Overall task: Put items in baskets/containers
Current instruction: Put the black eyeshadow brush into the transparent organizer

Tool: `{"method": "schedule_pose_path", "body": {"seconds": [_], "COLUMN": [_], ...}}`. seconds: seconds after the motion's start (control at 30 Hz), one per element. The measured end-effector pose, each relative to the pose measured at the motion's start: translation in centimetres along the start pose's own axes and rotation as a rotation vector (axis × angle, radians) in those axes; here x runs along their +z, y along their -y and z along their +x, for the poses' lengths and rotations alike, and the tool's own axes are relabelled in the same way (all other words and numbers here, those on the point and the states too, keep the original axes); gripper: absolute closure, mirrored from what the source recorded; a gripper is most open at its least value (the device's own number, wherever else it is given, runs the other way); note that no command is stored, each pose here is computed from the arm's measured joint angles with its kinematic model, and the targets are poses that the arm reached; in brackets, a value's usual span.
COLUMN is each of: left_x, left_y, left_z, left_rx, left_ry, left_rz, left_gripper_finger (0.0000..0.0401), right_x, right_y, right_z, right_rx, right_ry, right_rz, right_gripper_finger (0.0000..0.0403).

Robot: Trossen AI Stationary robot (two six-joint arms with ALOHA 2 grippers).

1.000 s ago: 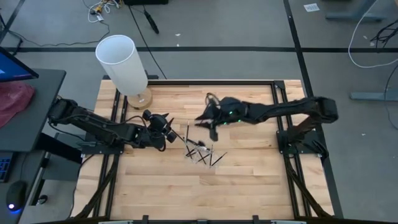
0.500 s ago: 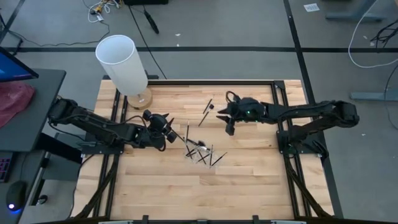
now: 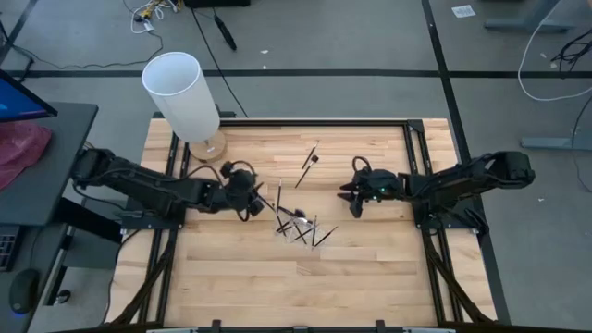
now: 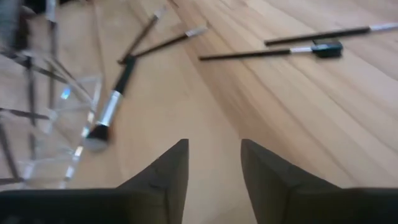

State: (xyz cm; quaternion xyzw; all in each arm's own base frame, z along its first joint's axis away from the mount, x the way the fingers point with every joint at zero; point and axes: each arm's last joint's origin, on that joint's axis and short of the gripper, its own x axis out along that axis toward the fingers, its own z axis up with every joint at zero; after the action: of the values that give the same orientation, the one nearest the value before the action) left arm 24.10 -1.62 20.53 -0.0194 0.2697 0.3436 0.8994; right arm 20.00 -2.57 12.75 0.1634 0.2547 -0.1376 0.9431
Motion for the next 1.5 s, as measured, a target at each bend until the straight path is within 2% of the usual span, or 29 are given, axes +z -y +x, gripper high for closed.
{"method": "schedule_pose_path", "body": {"seconds": [0.1,0.2,0.37,0.57,0.8,1.0,1.2,1.5], "left_x": [0.0,-0.8,-2.8,-4.6,-5.4,-5.4,-5.6,-7.5], "left_y": [-0.4,-1.0,-2.0,-3.2,-2.3,-2.1,-2.0,-0.6], "left_z": [1.2,2.4,4.0,4.5,3.8,3.6,3.7,5.1], "left_rx": [-0.122,-0.121,-0.142,-0.091,-0.072,-0.054,-0.011,0.125], "left_ry": [-0.078,-0.122,-0.223,-0.301,-0.342,-0.354,-0.332,-0.318], "left_rz": [0.001,-0.009,0.059,-0.164,-0.454,-0.632,-0.677,-0.709], "left_gripper_finger": [0.0252,0.0252,0.0252,0.0235,0.0188,0.0184,0.0174,0.0172], "right_x": [-0.2,0.1,0.4,0.4,0.4,0.4,0.4,0.4], "right_y": [-0.3,-0.7,-0.8,-0.8,-0.8,-0.8,-0.8,-0.7], "right_z": [-0.2,-0.2,-0.3,-0.3,-0.3,-0.3,-0.3,-0.3], "right_rx": [0.034,0.057,0.068,0.068,0.052,0.051,0.051,0.031], "right_ry": [0.049,0.089,0.116,0.114,0.119,0.120,0.119,0.125], "right_rz": [-0.015,-0.034,-0.033,-0.032,-0.057,-0.085,-0.087,-0.086], "right_gripper_finger": [0.0243,0.0237,0.0236,0.0236,0.0236,0.0236,0.0236,0.0236]}}
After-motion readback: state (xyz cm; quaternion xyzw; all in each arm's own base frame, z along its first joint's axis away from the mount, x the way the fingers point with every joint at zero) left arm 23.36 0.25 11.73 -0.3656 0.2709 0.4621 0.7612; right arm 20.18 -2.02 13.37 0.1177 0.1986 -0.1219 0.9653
